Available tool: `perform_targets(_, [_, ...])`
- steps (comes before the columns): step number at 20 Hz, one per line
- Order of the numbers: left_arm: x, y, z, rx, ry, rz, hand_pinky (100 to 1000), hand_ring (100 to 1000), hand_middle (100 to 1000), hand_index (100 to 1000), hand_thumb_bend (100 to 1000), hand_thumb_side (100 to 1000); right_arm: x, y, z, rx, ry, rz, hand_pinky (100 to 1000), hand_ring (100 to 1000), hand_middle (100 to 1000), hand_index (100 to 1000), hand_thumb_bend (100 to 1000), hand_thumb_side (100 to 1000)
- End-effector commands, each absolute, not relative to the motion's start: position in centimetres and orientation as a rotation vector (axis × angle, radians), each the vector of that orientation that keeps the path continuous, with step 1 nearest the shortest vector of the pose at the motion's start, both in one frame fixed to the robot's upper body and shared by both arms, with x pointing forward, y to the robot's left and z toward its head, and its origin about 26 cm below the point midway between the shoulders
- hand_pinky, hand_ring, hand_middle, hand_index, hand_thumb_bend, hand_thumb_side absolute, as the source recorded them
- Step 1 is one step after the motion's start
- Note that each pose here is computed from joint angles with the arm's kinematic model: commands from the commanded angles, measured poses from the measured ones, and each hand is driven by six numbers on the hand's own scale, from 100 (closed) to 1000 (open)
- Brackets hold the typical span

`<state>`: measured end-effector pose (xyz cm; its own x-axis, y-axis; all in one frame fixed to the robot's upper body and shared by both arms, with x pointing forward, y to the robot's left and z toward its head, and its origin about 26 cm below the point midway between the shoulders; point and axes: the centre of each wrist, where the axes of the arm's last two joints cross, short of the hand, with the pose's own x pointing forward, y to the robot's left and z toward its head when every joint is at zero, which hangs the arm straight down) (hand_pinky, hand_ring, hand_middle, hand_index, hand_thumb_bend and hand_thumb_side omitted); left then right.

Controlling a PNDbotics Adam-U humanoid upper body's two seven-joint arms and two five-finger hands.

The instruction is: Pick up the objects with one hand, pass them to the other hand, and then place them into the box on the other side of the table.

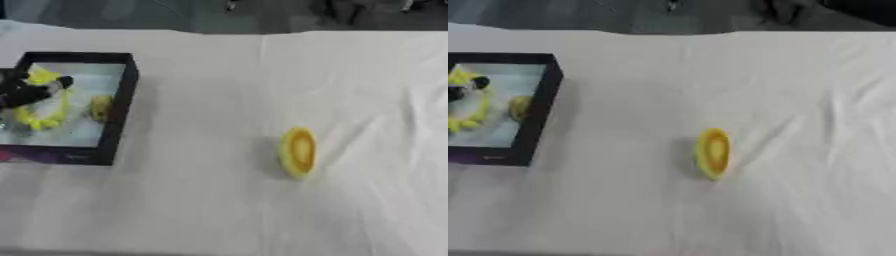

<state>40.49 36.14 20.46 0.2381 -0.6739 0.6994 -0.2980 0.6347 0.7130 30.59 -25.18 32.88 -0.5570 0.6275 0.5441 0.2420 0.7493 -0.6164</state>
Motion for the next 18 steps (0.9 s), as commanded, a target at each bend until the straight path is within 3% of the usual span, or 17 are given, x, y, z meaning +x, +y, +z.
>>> perform_targets(1, [39.1, 34.8, 24.1, 0.898, -1.619, -0.201, 638, 923, 705, 813, 347, 574, 29.8, -25.6, 34.0, -0.709, -2.193, 0.766, 775, 841, 662, 821, 507, 337])
perform_targets(4, [37.8, 32.8, 25.2, 0.791, -1.839, -0.137, 639, 943, 721, 809, 349, 572, 29.6, -25.5, 34.2, -0.712, -2.162, 1.019, 790, 844, 696, 834, 542, 338])
perform_targets(9, [35.7, 29.4, 25.4, 0.538, -2.053, -0.156, 691, 1000, 824, 838, 403, 607, 29.5, -25.0, 34.4, -0.634, -2.023, 1.450, 808, 857, 743, 852, 566, 343])
perform_targets(18, [33.6, 26.6, 24.2, 0.287, -2.155, -0.141, 664, 998, 796, 841, 429, 615, 29.5, -24.0, 34.0, -0.521, -1.824, 1.869, 825, 875, 792, 876, 576, 325])
